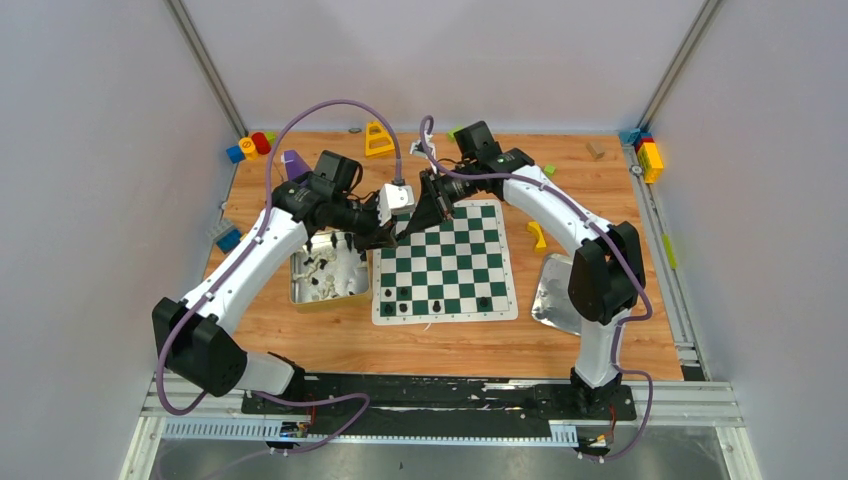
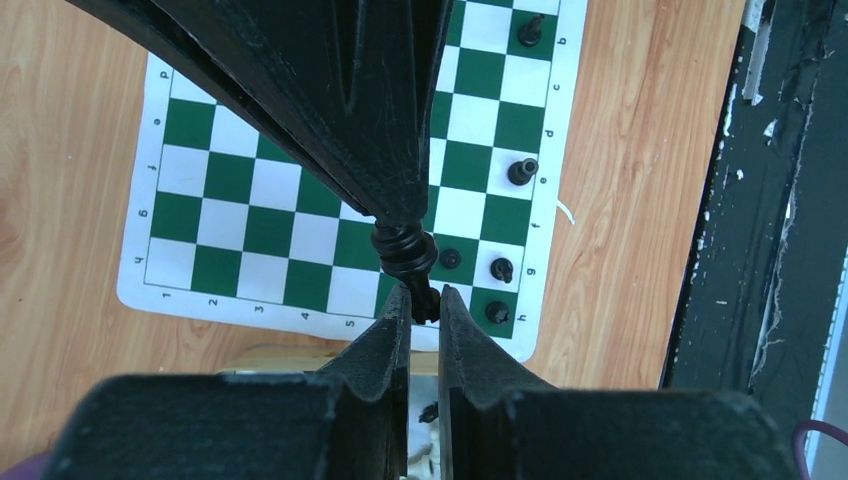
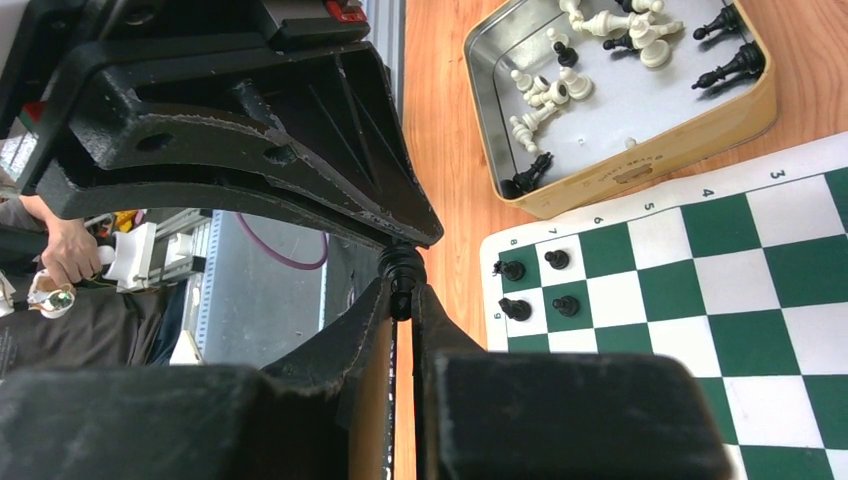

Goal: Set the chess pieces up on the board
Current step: Place the chess piece on the chessboard, then adjust the chess piece.

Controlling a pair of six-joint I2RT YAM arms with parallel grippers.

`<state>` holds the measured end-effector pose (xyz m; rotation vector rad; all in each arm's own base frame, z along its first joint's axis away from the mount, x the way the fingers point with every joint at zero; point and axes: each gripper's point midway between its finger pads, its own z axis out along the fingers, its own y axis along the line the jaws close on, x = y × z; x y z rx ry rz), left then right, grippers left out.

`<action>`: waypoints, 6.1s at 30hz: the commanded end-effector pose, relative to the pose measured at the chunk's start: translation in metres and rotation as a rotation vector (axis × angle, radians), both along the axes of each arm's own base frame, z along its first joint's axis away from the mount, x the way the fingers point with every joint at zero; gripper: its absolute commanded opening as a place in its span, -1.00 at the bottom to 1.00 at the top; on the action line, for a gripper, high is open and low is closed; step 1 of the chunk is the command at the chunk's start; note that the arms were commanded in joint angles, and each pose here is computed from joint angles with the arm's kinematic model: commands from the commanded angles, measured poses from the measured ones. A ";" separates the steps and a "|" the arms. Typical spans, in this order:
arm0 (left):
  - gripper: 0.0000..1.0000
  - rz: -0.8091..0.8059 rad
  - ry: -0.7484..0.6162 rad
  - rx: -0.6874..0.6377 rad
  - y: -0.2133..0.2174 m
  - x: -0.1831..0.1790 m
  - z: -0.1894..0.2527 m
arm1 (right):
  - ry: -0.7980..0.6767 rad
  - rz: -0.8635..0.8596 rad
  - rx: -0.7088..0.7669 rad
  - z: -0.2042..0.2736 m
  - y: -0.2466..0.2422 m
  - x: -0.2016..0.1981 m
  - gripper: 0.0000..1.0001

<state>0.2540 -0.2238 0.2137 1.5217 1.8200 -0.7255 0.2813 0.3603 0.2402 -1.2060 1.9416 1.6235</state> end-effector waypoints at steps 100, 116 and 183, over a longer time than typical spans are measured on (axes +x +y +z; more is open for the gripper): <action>-0.67 0.051 -0.058 -0.013 -0.046 0.022 -0.002 | 0.056 -0.089 -0.005 -0.006 -0.025 0.018 0.24; -0.68 0.047 -0.055 0.003 -0.049 0.021 -0.005 | 0.070 -0.074 -0.035 -0.022 -0.014 0.016 -0.39; 0.22 0.080 0.768 -0.660 -0.110 0.063 0.058 | 0.081 -0.284 0.148 0.049 -0.107 0.052 -1.00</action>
